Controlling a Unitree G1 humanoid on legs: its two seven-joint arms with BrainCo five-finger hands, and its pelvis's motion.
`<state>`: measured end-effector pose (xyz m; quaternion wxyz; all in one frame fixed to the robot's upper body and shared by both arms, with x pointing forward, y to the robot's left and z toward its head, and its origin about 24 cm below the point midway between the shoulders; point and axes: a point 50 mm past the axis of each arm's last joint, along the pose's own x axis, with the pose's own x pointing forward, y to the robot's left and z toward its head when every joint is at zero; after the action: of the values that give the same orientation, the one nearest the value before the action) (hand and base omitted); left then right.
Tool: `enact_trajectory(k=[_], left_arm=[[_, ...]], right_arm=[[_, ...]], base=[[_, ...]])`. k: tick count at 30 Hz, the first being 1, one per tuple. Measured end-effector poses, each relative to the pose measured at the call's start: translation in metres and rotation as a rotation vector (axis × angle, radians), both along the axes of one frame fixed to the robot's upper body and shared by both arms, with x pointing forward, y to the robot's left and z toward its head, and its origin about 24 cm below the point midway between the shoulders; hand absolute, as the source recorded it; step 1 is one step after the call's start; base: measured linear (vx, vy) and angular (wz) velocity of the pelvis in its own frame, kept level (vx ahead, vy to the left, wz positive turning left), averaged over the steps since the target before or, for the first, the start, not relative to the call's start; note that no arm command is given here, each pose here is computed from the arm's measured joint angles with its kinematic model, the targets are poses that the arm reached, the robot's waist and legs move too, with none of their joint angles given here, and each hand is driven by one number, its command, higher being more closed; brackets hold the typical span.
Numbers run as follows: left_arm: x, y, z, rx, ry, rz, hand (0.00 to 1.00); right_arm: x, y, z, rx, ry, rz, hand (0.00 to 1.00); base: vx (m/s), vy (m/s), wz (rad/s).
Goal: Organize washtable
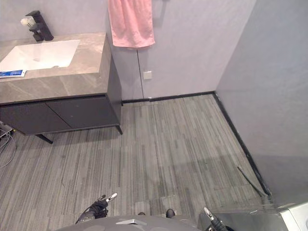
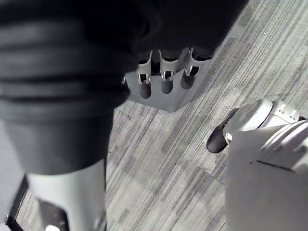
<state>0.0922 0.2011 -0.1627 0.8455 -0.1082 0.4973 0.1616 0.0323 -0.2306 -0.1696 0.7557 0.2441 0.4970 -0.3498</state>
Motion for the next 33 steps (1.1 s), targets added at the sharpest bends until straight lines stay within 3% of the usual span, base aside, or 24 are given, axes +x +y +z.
enact_trajectory(k=[4, 12, 33], left_arm=[[-0.007, -0.005, -0.003, -0.013, 0.026, -0.018, 0.0], [0.009, -0.01, 0.001, 0.027, 0.002, -0.189, 0.0], [0.013, -0.01, 0.002, 0.047, -0.017, -0.204, 0.0]], right_arm=[[-0.002, 0.003, -0.001, 0.031, 0.014, -0.019, 0.0], [0.017, 0.015, -0.001, 0.036, -0.023, 0.131, 0.0], [0.036, 0.015, 0.003, -0.01, -0.057, 0.285, 0.0]], base=[[-0.01, 0.002, 0.05], [0.08, 0.001, 0.03], [-0.01, 0.0, 0.0]])
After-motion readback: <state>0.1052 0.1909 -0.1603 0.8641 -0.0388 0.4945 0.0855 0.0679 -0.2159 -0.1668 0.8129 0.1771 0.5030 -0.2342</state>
